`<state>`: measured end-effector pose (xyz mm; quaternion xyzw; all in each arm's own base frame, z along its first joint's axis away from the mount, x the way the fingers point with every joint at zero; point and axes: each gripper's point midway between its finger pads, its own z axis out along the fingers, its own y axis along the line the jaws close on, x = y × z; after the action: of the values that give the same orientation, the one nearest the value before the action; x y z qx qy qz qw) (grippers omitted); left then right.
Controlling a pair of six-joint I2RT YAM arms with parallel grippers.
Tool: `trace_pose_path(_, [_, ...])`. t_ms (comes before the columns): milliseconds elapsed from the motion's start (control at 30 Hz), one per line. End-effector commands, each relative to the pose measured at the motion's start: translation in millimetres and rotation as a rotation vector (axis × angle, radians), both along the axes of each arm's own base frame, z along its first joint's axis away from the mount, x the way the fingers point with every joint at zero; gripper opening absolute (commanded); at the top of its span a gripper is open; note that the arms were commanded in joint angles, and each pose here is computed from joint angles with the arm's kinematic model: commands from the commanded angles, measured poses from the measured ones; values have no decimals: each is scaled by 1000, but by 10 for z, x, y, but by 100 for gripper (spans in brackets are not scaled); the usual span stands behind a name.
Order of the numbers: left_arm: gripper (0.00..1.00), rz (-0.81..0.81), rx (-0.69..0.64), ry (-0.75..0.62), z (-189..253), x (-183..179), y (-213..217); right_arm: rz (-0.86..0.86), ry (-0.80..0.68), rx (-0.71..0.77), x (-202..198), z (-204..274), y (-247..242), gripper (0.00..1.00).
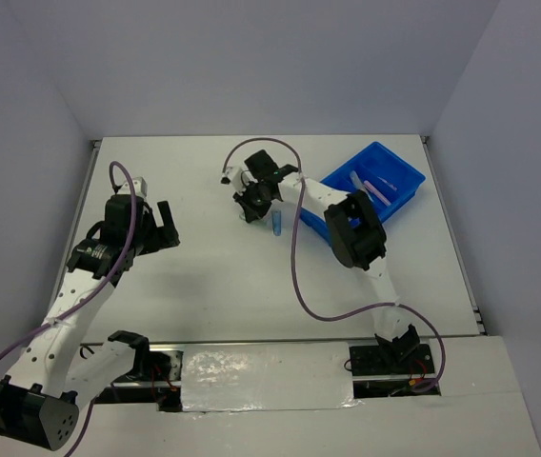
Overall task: Sort the stationery into containers
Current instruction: Pick up the stationery from the center of the board, then place the stationery in the storage box.
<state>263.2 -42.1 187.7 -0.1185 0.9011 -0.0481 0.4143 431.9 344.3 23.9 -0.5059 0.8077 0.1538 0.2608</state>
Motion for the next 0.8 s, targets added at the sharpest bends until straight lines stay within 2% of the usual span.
trace_pose_path(0, [99, -12, -1, -33, 61, 37, -2, 120, 66, 161, -311, 232, 300, 0])
trace_pose_path(67, [99, -9, 1, -33, 60, 42, 2, 212, 95, 382, -493, 738, 450, 0])
trace_pose_path(100, [99, -9, 2, -29, 47, 39, 3, 272, 24, 517, -445, 1096, 573, 0])
trace_pose_path(133, [99, -10, 4, -24, 36, 42, 3, 345, 51, 673, -624, 1636, 578, 0])
trace_pose_path(200, [99, -13, 3, -21, 35, 42, -2, 334, 2, 805, -498, 2088, 350, 0])
trace_pose_path(233, [99, -14, 4, -22, 38, 45, -2, 304, -86, 812, -413, 2383, 189, 1])
trace_pose_path(267, [99, -14, 4, -21, 33, 39, -1, 215, -196, 778, -108, 2520, -108, 0])
trace_pose_path(300, [99, -11, 4, -26, 43, 40, 5, 111, -227, 698, 44, 2473, -344, 0])
trace_pose_path(333, [99, -9, 5, -33, 63, 31, 13, 50, -369, 603, 258, 2569, -597, 0])
trace_pose_path(367, [99, -6, 6, -37, 59, 25, 20, -169, -466, 413, 638, 2428, -1165, 0])
trace_pose_path(400, [99, -4, 6, -37, 53, 23, 22, -222, -560, 269, 825, 2397, -1510, 0])
trace_pose_path(467, [99, -10, 6, -29, 45, 24, 10, -429, -637, 38, 1105, 2324, -2228, 0])
trace_pose_path(500, [99, -11, 6, -24, 34, 24, 7, -504, -640, -32, 1179, 2274, -2646, 0])
trace_pose_path(600, [99, -9, 9, -17, 23, 28, 12, -617, -639, -90, 1263, 2140, -3292, 0])
trace_pose_path(733, [99, -11, 16, 5, -37, 42, 10, -661, -600, -149, 1324, 1766, -3642, 0])
trace_pose_path(767, [99, -19, 12, 13, -49, 42, -6, -712, -595, -178, 1323, 1719, -3867, 0])
